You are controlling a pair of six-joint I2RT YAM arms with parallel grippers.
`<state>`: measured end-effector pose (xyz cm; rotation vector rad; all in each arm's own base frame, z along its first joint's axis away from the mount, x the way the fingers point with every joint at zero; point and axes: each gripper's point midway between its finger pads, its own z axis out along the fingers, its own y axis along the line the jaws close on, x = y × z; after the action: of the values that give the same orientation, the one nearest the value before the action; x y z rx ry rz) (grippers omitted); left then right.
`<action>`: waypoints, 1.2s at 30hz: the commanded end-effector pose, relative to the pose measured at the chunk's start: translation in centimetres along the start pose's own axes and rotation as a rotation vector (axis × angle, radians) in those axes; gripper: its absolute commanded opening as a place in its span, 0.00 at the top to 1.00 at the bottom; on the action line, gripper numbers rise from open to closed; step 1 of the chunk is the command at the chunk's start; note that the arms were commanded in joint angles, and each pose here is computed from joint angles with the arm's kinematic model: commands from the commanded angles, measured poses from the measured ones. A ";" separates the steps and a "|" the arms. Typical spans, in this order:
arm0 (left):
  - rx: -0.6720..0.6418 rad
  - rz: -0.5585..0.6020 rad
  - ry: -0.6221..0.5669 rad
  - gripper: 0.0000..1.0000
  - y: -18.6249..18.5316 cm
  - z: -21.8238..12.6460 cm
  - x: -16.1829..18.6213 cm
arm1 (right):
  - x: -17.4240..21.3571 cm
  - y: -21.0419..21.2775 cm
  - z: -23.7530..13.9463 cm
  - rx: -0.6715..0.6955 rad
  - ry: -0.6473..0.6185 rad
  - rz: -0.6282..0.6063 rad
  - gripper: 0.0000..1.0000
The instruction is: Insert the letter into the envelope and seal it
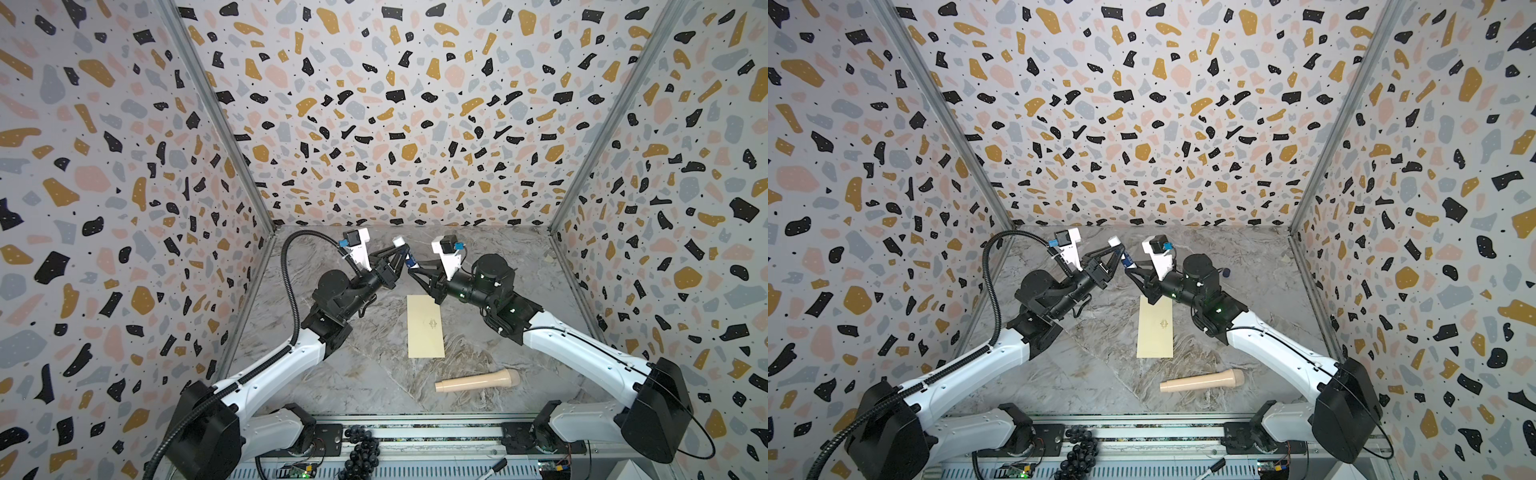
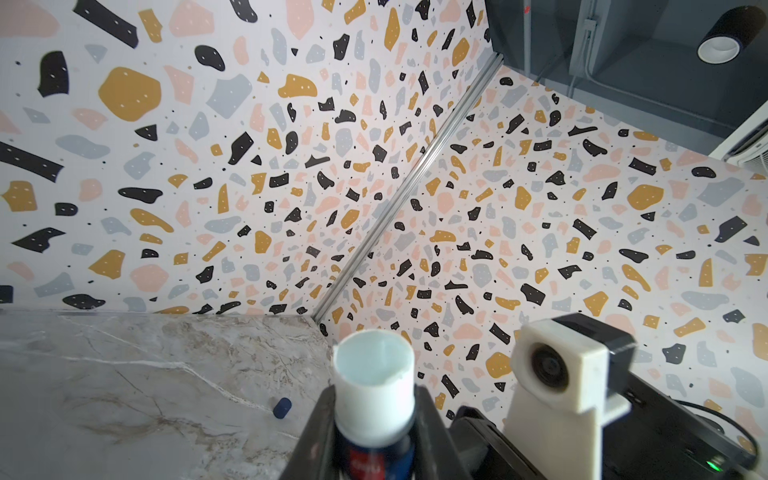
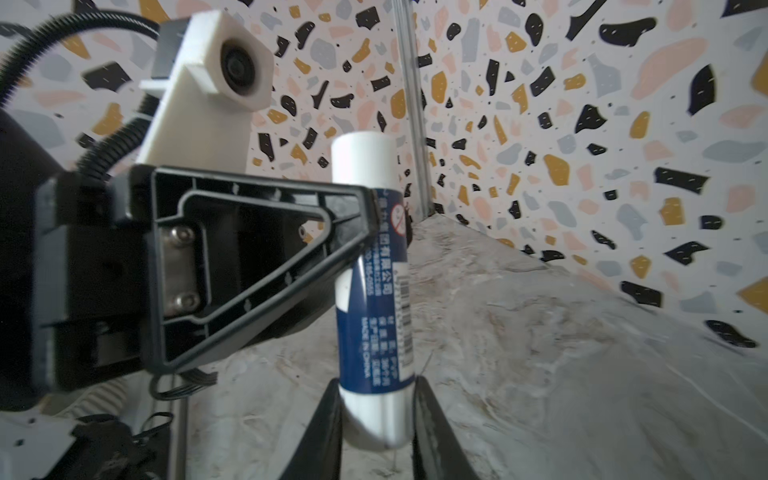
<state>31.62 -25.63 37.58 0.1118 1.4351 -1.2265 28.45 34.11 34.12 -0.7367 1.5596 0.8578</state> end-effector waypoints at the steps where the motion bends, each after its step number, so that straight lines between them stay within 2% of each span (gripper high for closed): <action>1: 0.026 0.019 0.083 1.00 -0.2 0.5 2.1 | -5.1 -2.3 -1.2 0.321 -0.085 -0.230 1.00; 6: 0.020 0.019 0.086 1.00 0.0 0.4 2.3 | -4.9 -1.9 -0.8 0.532 -0.043 -0.430 1.00; 12: 0.016 0.018 0.085 1.00 0.1 0.4 2.3 | -4.3 -0.9 -0.1 0.712 0.001 -0.680 1.00; 16: 0.018 0.017 0.086 1.00 0.0 0.4 2.3 | -3.6 -0.4 0.6 0.735 0.018 -0.742 1.00; 22: 0.017 0.018 0.082 1.00 0.0 0.3 2.2 | -3.0 -0.3 0.9 0.719 0.016 -0.731 0.98; 25: 0.022 0.017 0.076 1.00 -0.2 0.3 2.0 | -3.1 -0.1 0.8 0.657 0.003 -0.677 0.92; 27: 0.028 0.017 0.067 1.00 -0.5 0.3 1.7 | -2.6 0.0 1.0 0.563 0.010 -0.611 0.83; 32: 0.055 0.013 0.029 1.00 -1.5 -0.1 0.1 | -2.5 0.6 0.0 0.230 -0.031 -0.379 0.48; 35: 0.074 0.003 0.010 1.00 -2.0 -0.2 -0.7 | -2.6 1.2 -1.4 0.024 -0.075 -0.258 0.29; 36: 0.082 -0.002 0.005 1.00 -2.2 -0.3 -0.9 | -2.7 1.3 -1.9 -0.026 -0.089 -0.226 0.26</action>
<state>31.29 -26.41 36.58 0.1471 1.4802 -1.2439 30.47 32.08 36.11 -0.7807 1.4036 0.3440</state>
